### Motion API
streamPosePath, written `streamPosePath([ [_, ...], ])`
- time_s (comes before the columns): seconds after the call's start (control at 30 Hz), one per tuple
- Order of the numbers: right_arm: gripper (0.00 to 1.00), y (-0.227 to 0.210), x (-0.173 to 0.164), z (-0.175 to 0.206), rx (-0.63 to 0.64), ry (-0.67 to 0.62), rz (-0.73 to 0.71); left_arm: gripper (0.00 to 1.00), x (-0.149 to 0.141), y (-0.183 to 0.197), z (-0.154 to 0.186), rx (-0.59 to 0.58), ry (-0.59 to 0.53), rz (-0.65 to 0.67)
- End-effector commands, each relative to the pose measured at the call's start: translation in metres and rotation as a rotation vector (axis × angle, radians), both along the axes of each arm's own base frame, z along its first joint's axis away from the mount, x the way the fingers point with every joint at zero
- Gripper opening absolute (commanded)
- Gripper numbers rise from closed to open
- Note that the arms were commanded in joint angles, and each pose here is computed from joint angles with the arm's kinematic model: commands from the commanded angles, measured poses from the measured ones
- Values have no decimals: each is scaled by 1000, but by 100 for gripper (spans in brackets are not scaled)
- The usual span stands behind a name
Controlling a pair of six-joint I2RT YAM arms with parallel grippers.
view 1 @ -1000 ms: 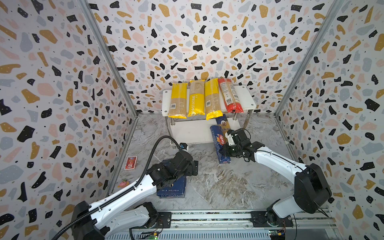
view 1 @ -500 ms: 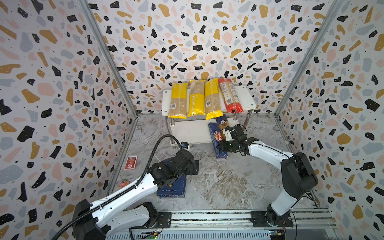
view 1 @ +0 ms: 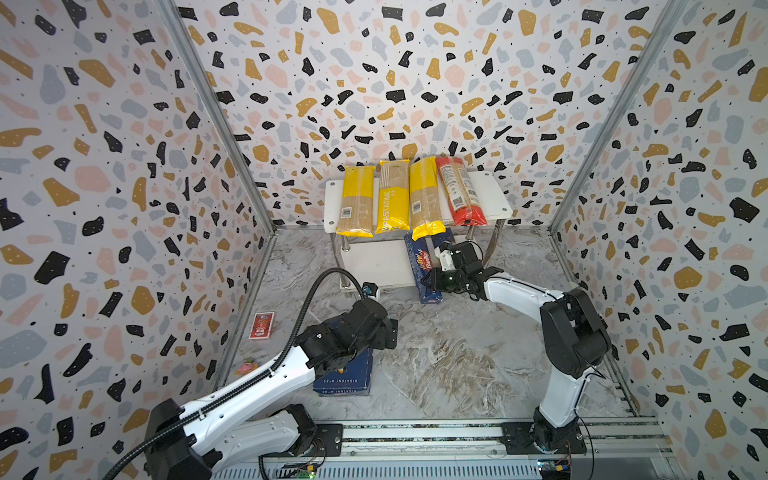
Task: Arrange pasta packages on shelves
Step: Place the pasta box on the shelf.
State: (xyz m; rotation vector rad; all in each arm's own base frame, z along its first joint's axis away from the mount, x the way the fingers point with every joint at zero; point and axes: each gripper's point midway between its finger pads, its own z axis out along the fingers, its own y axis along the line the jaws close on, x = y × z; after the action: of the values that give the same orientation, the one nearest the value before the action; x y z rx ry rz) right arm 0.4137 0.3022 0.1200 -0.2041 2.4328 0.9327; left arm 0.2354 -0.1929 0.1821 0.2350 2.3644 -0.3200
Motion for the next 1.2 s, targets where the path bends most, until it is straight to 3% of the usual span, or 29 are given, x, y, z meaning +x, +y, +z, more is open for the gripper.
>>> streamPosePath([
  [0.0,30,24,31,85,173,-237,43,99,6,1,16,-8,-40,6],
  [0.37,34,31,47,84,199,-231,45,100,7,3,13,8,-38,3],
  [0.5,44,31,47,83,194,-226,42,99,7,4,13,9,-38,6],
  [0.67,66,31,45,85,193,-226,47,99,4,4,10,-2,-27,-1],
  [1.0,70,26,25,88,188,-207,70,99,3,23,8,-2,-33,90],
  [1.17,70,25,2,89,198,-190,101,100,4,46,4,24,-32,198],
])
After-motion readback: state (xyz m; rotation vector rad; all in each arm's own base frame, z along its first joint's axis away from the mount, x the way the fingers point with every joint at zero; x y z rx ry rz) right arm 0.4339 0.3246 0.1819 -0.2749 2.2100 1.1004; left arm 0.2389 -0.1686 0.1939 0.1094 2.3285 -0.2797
